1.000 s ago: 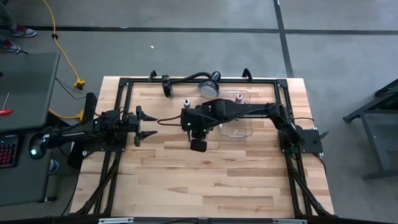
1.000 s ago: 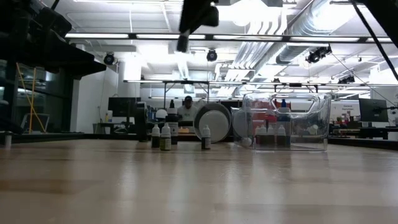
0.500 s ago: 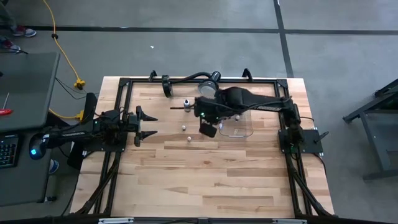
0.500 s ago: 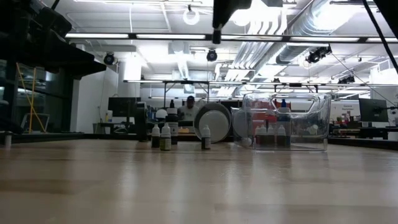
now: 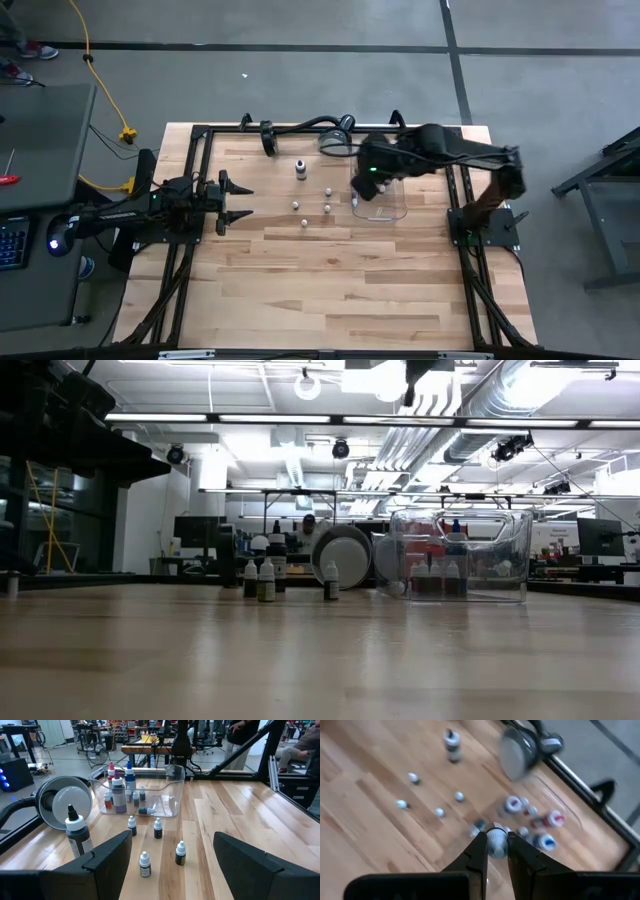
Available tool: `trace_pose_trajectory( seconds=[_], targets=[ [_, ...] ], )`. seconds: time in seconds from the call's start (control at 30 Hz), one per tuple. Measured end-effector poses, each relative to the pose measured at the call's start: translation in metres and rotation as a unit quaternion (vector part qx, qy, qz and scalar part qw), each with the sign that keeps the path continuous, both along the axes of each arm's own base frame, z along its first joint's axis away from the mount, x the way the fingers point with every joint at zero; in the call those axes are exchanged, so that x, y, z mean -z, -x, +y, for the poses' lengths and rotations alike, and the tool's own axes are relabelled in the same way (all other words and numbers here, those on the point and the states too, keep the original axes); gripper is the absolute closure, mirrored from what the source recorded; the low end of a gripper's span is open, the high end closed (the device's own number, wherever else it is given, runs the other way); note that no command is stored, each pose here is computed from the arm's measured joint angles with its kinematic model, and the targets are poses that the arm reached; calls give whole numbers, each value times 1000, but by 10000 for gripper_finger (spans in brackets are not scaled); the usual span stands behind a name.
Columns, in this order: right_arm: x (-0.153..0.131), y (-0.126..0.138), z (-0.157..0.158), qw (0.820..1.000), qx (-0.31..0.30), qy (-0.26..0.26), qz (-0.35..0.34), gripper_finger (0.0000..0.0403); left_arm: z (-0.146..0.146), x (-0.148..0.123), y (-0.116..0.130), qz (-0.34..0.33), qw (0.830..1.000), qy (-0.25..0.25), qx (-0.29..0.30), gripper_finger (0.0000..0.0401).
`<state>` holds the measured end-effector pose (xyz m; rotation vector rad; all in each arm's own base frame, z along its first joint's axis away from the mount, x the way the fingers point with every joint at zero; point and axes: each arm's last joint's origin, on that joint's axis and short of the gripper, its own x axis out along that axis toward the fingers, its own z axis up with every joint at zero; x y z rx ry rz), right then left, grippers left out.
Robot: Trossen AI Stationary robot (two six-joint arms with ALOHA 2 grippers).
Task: Pick & Place food coloring
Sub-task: Put the small green food coloring bottle into the transparent bin
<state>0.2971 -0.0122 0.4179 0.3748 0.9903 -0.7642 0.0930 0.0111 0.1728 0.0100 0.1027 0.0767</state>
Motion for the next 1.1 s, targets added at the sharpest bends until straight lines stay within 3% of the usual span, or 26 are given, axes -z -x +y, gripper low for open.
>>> trace_pose_trajectory(
  seconds=[0.2, 0.37, 0.67, 1.1],
  targets=[
    [24, 38, 0, 998, 50, -40, -20, 359, 0, 0, 0, 0, 1000, 0, 0, 123],
    [60, 49, -1, 994, 64, -83, -27, 359, 0, 0, 0, 0, 1000, 0, 0, 123],
    [117, 41, -17, 986, 63, -145, -44, 359, 0, 0, 0, 0, 1000, 0, 0, 123],
    [154, 30, -31, 984, 70, -164, 0, 359, 0, 0, 0, 0, 1000, 0, 0, 123]
  ],
)
